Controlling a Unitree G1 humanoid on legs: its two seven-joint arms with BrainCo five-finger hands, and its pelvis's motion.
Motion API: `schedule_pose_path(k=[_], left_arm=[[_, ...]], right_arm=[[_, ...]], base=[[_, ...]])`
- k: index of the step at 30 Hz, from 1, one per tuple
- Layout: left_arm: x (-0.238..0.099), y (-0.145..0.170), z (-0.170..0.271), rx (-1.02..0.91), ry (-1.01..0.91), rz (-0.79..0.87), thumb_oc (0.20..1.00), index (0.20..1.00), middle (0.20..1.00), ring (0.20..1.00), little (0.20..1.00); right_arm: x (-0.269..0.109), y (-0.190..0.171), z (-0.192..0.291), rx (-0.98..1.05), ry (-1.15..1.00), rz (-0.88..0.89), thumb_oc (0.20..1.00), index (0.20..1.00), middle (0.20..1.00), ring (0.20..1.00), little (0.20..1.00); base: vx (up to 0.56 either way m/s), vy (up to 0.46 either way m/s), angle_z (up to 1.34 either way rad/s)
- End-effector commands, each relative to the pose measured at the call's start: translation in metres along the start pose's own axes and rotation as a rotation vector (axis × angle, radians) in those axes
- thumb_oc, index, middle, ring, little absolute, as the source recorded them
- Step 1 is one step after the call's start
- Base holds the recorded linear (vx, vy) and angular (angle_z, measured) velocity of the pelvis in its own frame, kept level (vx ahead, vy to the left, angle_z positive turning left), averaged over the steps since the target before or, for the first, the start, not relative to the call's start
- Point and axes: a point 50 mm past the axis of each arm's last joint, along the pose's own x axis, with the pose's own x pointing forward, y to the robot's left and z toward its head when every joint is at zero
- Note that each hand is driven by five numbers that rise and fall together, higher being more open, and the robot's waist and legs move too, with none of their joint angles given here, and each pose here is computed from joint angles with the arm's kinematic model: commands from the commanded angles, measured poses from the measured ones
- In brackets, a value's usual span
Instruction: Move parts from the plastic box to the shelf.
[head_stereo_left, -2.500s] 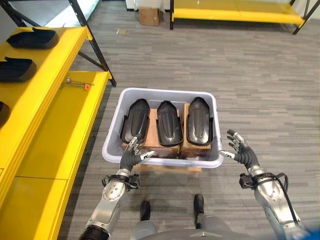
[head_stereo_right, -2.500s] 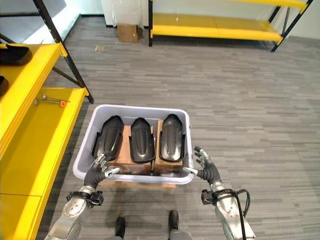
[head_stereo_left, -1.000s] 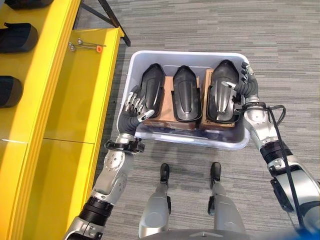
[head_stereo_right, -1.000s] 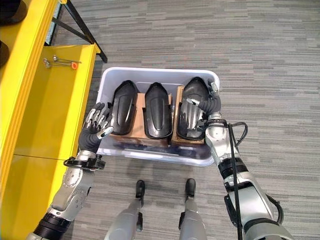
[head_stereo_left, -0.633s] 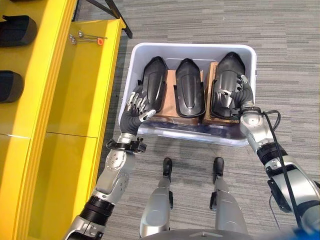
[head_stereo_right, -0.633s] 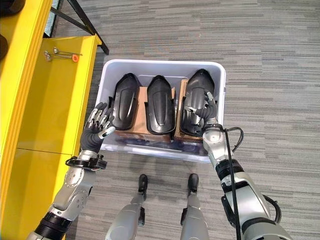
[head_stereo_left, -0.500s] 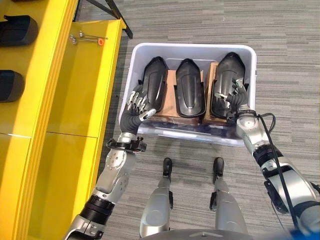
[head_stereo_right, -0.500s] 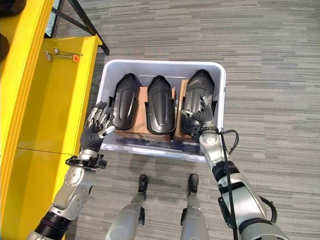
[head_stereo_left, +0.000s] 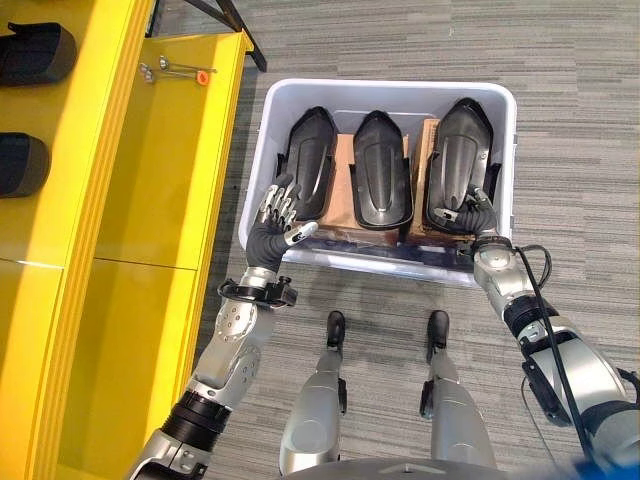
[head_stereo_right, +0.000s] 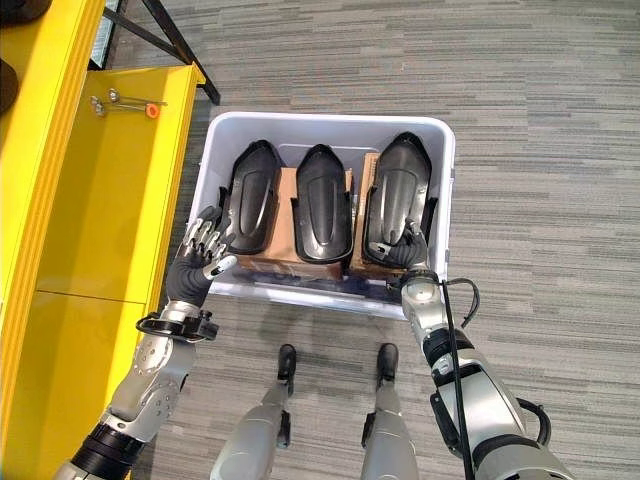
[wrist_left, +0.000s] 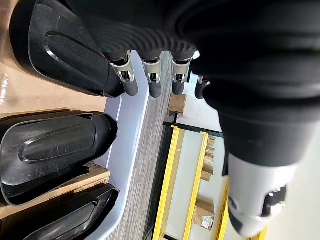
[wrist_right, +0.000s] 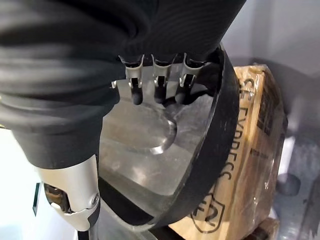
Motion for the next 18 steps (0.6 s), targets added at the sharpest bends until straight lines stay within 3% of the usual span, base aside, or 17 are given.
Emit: schedule_pose_path(k=[1, 11, 18], left_arm=[[0.003, -0.008, 0.019, 0.009, -0.095, -0.069, 1.0, 1.0, 1.0, 1.0, 1.0], [0.003, -0.008, 0.021, 0.007, -0.11, -0.066, 1.0, 1.0, 1.0, 1.0, 1.0], [0.004, -0.007, 0.025, 0.017, -0.126, -0.074, 1.0, 1.0, 1.0, 1.0, 1.0]], right_arm=[[0.006, 0.015, 0.021, -0.024, -0.049, 0.065, 1.0, 1.0, 1.0, 1.0, 1.0], [0.006, 0.028, 0.045, -0.212, -0.172, 0.151, 1.0, 1.0, 1.0, 1.0, 1.0], [0.007, 0.03, 0.05, -0.449, -0.219, 0.226, 1.0, 1.0, 1.0, 1.0, 1.0]], base=[[0.0, 0.0, 0.0], [0.0, 0.0, 0.0], [0.0, -0.005, 0.05]])
